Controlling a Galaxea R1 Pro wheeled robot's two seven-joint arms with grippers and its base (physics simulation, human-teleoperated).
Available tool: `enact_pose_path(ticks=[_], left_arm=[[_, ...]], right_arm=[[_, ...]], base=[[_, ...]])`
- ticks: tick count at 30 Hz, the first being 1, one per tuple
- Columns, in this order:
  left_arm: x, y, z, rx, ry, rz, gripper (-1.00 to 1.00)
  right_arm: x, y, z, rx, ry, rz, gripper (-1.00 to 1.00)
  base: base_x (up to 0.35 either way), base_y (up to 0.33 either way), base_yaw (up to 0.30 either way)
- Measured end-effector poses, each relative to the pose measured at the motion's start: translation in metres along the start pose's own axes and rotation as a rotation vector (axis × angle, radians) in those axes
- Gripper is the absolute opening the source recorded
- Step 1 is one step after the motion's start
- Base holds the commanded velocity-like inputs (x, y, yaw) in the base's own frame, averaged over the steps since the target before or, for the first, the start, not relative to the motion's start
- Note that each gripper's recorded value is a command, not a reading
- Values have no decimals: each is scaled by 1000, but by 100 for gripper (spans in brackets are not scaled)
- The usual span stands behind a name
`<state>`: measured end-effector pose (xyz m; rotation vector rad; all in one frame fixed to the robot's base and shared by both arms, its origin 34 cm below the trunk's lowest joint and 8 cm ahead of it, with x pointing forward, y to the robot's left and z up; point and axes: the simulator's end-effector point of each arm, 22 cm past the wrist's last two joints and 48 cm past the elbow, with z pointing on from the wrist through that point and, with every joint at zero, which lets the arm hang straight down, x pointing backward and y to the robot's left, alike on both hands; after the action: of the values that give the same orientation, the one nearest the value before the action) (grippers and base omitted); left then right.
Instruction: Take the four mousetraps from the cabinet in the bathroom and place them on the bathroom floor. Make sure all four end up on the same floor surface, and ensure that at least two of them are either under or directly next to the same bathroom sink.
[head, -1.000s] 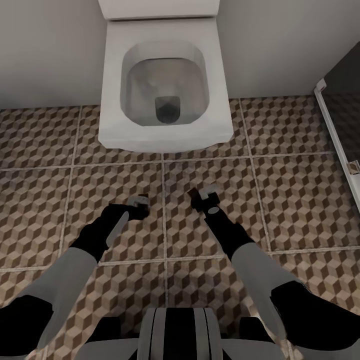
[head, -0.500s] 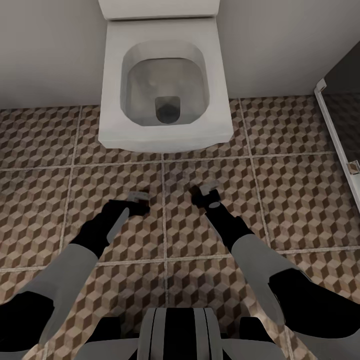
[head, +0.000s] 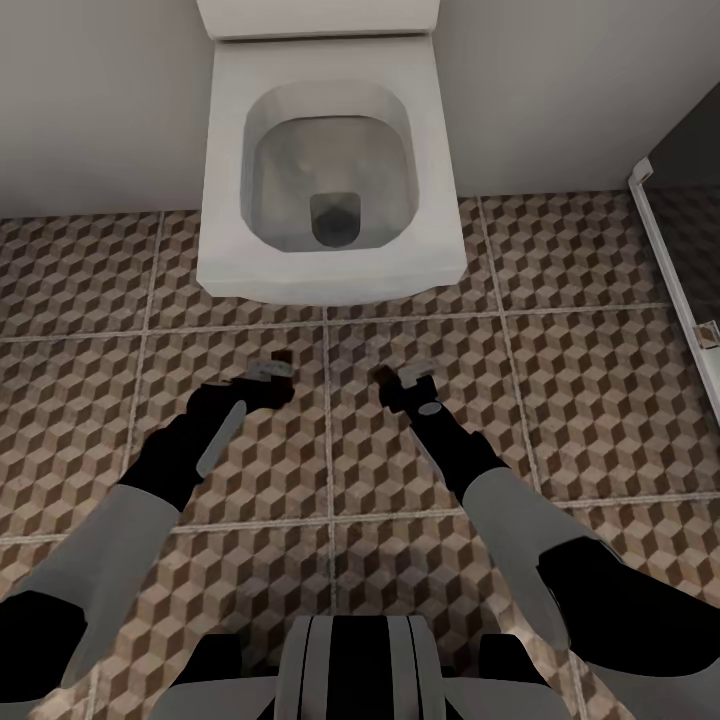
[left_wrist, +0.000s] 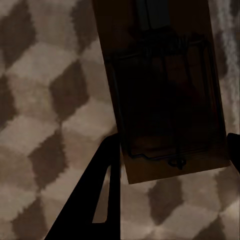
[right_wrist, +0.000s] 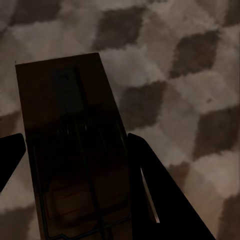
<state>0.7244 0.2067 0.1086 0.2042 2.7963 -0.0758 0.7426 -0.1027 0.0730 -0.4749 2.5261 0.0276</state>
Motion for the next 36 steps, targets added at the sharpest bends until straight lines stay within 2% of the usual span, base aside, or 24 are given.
enact_pose_path(ticks=[14,21,29,36], left_arm=[[23,8,9,-16,53,-1,-100],[22,9,10,-18,42,-4,-100],[44,22,26,-45,37,-27,-100],[57,26,30,-53,61,-31,-100]], right_arm=[[-9,-1,-1,3,-20,2,-100],[-9,-1,-1,3,-19,2,-100],[-9,-1,-1,2,-18,1,-100],[-8,-1,-1,2,-17,1,-100]], base=[[112,0,0],[10,0,0],[0,0,0],[0,0,0]])
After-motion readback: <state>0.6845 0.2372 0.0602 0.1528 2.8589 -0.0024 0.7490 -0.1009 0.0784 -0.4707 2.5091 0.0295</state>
